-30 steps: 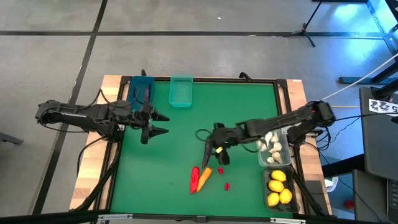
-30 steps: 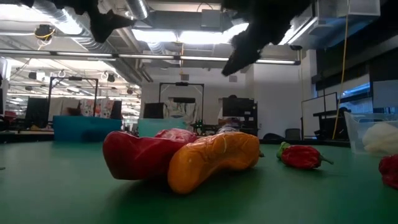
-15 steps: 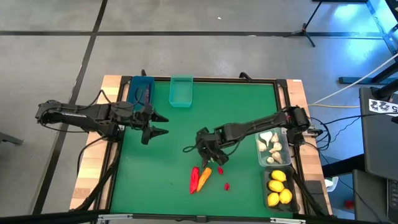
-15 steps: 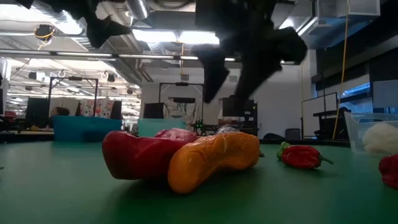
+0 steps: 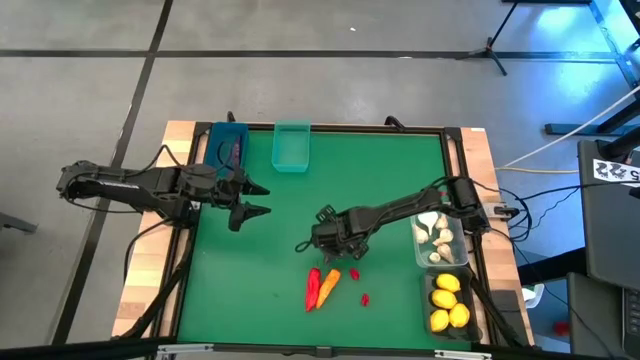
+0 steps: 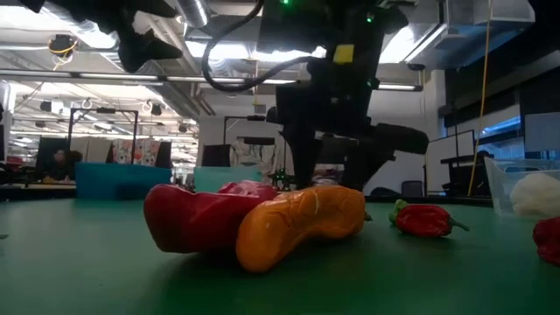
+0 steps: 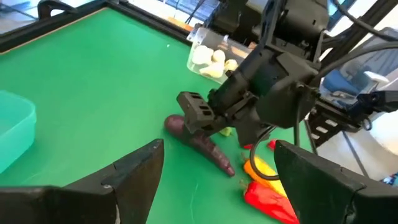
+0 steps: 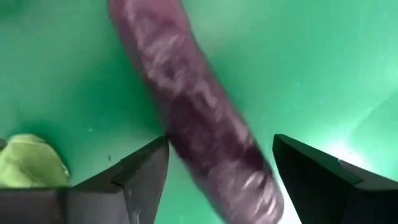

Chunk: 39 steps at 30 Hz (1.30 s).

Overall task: Sort produce into baskets
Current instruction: Put the purple eggplant into the blue bin

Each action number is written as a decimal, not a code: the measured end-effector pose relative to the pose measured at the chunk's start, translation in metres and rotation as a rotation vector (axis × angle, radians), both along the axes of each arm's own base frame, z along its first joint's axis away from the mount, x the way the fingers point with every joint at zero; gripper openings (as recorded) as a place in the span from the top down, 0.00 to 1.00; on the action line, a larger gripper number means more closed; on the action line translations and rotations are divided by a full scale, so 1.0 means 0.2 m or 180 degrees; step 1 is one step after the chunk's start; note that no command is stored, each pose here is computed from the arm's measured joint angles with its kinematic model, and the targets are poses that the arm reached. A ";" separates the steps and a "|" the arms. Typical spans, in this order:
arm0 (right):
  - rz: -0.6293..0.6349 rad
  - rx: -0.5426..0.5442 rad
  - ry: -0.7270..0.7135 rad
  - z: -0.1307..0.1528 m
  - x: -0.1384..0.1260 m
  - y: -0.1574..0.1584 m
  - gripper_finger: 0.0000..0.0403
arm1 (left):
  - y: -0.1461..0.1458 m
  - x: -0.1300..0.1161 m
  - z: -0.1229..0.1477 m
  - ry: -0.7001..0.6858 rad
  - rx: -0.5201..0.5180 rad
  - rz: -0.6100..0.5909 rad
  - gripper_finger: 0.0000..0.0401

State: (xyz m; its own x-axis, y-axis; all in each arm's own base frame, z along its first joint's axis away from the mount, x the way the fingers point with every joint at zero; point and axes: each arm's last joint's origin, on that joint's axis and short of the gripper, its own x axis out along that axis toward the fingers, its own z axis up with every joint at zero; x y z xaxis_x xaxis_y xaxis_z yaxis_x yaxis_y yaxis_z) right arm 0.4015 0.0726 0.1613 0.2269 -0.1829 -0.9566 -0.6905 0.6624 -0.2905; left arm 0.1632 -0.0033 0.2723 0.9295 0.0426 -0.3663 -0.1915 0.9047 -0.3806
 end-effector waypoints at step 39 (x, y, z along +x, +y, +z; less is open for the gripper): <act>-0.1728 0.1974 -0.2669 0.68 0.24 -0.26 0.60 | 0.03 -0.23 0.20 -0.1047 0.0451 0.0425 0.25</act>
State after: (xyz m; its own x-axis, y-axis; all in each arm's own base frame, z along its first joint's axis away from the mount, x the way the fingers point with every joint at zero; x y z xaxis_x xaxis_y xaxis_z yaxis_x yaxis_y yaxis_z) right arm 0.4498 0.0210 0.2981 0.8635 -0.0049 -0.5043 -0.0201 0.9988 -0.0441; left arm 0.1169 0.0029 0.3117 0.9793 0.2000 -0.0310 -0.1995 0.9281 -0.3143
